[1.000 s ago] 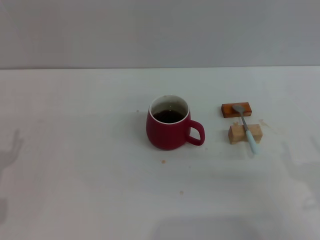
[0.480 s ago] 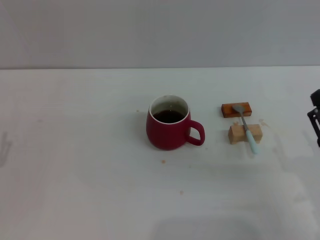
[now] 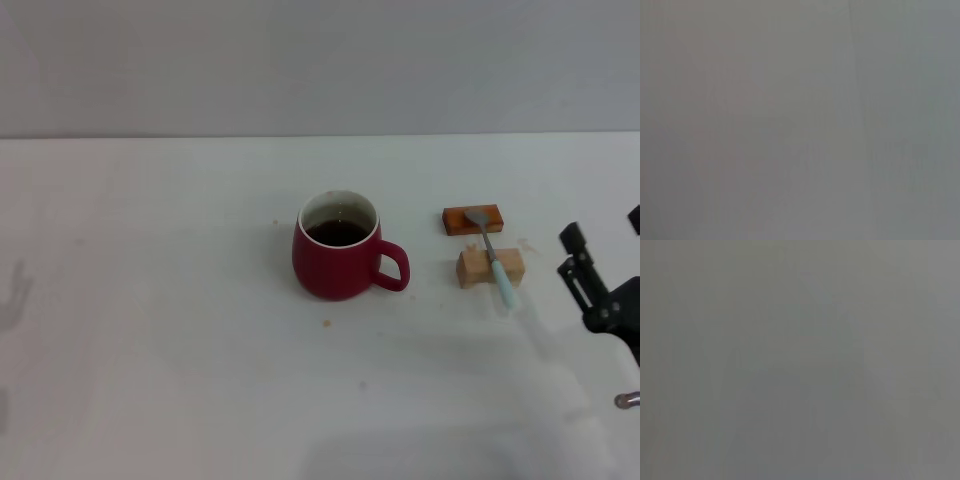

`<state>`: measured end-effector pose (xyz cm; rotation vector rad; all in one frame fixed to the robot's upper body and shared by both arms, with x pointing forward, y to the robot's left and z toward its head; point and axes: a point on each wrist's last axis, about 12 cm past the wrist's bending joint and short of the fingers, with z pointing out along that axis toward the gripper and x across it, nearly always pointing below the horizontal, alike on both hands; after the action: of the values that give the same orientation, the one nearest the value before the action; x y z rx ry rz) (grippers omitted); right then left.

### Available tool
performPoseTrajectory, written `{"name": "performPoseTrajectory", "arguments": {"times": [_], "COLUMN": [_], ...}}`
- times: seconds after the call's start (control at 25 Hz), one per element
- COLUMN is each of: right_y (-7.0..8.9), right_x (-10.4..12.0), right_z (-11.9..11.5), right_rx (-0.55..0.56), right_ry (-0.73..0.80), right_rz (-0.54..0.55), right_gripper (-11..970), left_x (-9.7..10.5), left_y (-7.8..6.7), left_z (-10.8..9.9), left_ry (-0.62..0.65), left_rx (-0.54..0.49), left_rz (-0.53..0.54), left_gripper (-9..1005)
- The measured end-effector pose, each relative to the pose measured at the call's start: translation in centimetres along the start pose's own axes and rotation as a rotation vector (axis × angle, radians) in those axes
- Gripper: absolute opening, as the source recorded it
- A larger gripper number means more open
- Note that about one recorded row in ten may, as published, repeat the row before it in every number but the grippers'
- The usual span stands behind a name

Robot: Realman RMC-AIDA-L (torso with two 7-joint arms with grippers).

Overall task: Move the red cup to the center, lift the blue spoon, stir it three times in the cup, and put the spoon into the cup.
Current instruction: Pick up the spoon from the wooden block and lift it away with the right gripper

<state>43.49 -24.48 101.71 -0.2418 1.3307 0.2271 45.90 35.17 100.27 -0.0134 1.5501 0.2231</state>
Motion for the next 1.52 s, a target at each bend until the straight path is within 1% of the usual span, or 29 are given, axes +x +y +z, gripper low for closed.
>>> {"name": "performPoseTrajectory", "arguments": {"times": [0.44,0.88,1.08,1.52], "right_y": [0.2,0.4,0.3,0.4], "right_x": [0.7,1.9,2.3,2.6], "right_z": [-0.3,-0.2,-0.2,-0.2], "right_rx": [-0.018,-0.018,-0.005,-0.008], "right_ry": [0.058,0.162,0.199,0.228], "right_rz": [0.004,0.026,0.041,0.044], "right_gripper": [715,716,716,715], "left_x": [0.1,0.1,0.2,0.1], "left_y": [-0.2,-0.3,-0.2,-0.3], "left_z": [0.3,0.3,0.3,0.3], "left_ry": [0.014,0.018,0.018,0.015], "left_rx": [0.009,0.015,0.013,0.013], "left_rz": [0.002,0.005,0.004,-0.015], "left_gripper": [848,848,848,848]}}
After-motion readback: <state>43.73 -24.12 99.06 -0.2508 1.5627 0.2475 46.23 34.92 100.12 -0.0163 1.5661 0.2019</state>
